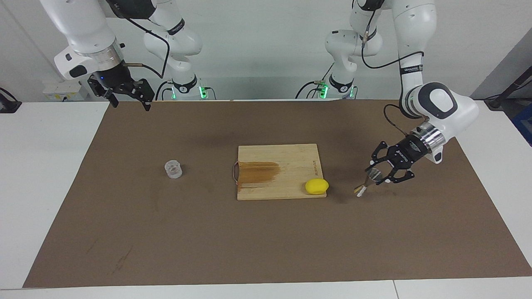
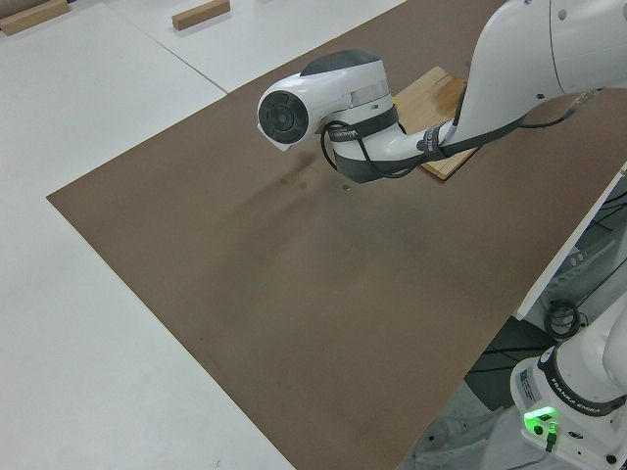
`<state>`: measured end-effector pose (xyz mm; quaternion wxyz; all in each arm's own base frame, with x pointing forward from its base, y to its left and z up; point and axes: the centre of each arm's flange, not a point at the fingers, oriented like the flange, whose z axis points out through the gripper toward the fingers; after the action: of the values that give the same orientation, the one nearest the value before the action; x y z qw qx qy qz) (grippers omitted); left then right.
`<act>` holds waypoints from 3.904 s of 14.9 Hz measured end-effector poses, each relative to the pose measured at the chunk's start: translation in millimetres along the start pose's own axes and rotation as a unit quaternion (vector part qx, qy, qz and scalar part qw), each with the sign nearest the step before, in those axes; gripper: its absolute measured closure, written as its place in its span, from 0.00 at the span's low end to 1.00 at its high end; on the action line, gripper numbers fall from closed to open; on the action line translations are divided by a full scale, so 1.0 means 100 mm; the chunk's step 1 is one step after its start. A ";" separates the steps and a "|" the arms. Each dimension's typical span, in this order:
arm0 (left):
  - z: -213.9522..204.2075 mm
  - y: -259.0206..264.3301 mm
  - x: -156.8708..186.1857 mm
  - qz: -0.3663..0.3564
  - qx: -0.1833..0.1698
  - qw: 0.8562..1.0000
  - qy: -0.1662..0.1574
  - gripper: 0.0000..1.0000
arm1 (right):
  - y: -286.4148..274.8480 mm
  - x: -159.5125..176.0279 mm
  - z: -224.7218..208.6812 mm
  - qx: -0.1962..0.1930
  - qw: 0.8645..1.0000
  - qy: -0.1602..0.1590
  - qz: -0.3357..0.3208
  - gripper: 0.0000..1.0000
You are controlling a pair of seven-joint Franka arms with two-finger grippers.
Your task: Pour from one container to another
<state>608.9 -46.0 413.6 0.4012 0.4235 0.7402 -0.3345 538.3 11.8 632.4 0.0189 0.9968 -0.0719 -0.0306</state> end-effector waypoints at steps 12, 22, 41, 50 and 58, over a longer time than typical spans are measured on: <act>1.99 -1.89 -0.29 -0.022 0.009 0.999 0.020 0.50 | -0.06 0.08 0.07 0.007 0.995 0.023 0.097 0.00; 2.42 -2.31 -0.04 -0.025 -0.003 0.998 0.060 0.50 | 0.15 0.44 1.05 0.092 0.921 -0.019 0.378 0.00; 0.76 -0.94 -1.21 0.252 -0.088 0.953 0.143 0.00 | 0.88 0.67 3.37 0.223 0.749 -0.210 0.587 0.00; 0.01 -0.19 -1.20 0.452 -0.110 0.793 0.393 0.00 | 0.76 0.47 3.70 0.244 0.729 -0.254 0.587 0.00; -0.75 -0.09 -1.17 0.663 0.200 0.587 0.419 0.00 | 0.66 0.45 3.69 0.243 0.732 -0.257 0.582 0.00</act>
<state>615.0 -29.6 551.7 0.0625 0.9600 0.2546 0.0987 549.8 -72.2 264.6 -0.2291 0.6848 -0.6449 -0.2502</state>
